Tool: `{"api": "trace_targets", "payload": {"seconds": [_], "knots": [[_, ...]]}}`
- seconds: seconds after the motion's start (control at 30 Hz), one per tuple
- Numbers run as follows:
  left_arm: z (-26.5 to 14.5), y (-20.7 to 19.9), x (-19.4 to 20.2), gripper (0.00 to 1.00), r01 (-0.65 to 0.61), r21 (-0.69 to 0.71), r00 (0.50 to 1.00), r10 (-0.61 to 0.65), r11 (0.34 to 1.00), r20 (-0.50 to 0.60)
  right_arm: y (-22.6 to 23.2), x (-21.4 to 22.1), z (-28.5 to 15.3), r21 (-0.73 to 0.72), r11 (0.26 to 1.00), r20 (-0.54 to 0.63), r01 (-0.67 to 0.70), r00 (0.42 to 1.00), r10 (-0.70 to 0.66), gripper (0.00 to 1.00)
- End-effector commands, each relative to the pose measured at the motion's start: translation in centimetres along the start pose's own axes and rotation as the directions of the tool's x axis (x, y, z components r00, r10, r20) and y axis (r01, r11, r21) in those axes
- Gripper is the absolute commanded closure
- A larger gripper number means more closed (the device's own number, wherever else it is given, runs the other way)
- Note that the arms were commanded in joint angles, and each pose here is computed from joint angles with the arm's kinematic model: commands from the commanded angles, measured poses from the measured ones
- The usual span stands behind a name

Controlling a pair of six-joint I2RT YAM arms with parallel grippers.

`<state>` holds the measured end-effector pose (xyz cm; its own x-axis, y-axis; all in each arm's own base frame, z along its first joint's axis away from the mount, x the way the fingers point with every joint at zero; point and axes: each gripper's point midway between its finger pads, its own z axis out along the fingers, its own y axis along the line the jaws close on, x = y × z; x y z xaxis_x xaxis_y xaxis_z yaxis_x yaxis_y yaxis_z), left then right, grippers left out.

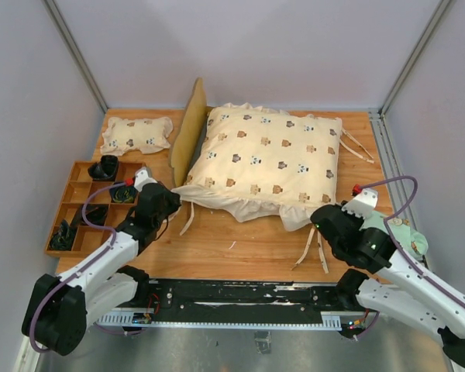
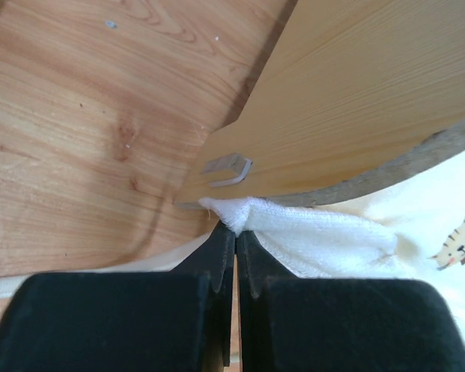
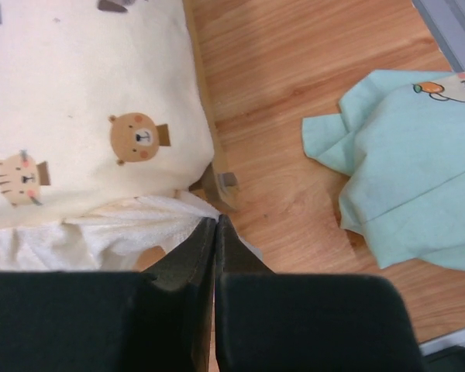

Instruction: Set up the pet bed

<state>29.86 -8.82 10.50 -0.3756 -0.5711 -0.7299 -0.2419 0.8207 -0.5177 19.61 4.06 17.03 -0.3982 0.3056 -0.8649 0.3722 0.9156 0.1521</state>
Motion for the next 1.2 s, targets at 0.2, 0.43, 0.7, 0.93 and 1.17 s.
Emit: {"api": "trace_targets", "payload": {"seconds": [0.2, 0.43, 0.7, 0.93, 1.17], "knots": [[0.8, 2.8, -0.8, 0.80, 0.060, -0.198, 0.997, -0.052, 0.978, 0.048, -3.1, 0.8, 0.9, 0.113, 0.987, -0.009, 0.110, 0.994, -0.110, 0.85], [-2.3, -0.8, -5.2, 0.40, 0.051, -0.033, 0.988, -0.045, 0.998, 0.145, 1.2, -2.9, -0.2, -0.159, 0.966, 0.143, 0.203, 0.973, -0.181, 0.39], [-6.5, -3.8, -12.0, 0.33, -0.081, 0.050, 0.942, 0.060, 0.995, 0.331, 4.2, -9.0, 0.7, -0.179, 0.949, 0.213, 0.260, 0.952, -0.220, 0.37], [-6.1, -7.3, -12.8, 0.32, -0.216, 0.161, 0.924, 0.149, 0.963, 0.352, 1.3, -9.3, 6.4, -0.126, 0.987, 0.065, 0.101, 0.993, -0.093, 0.42], [-3.0, -8.9, -12.4, 0.38, -0.310, 0.152, 0.914, 0.250, 0.939, 0.318, -2.5, -4.6, 11.4, -0.061, 0.995, -0.148, -0.079, 0.987, 0.069, 0.49]]}}
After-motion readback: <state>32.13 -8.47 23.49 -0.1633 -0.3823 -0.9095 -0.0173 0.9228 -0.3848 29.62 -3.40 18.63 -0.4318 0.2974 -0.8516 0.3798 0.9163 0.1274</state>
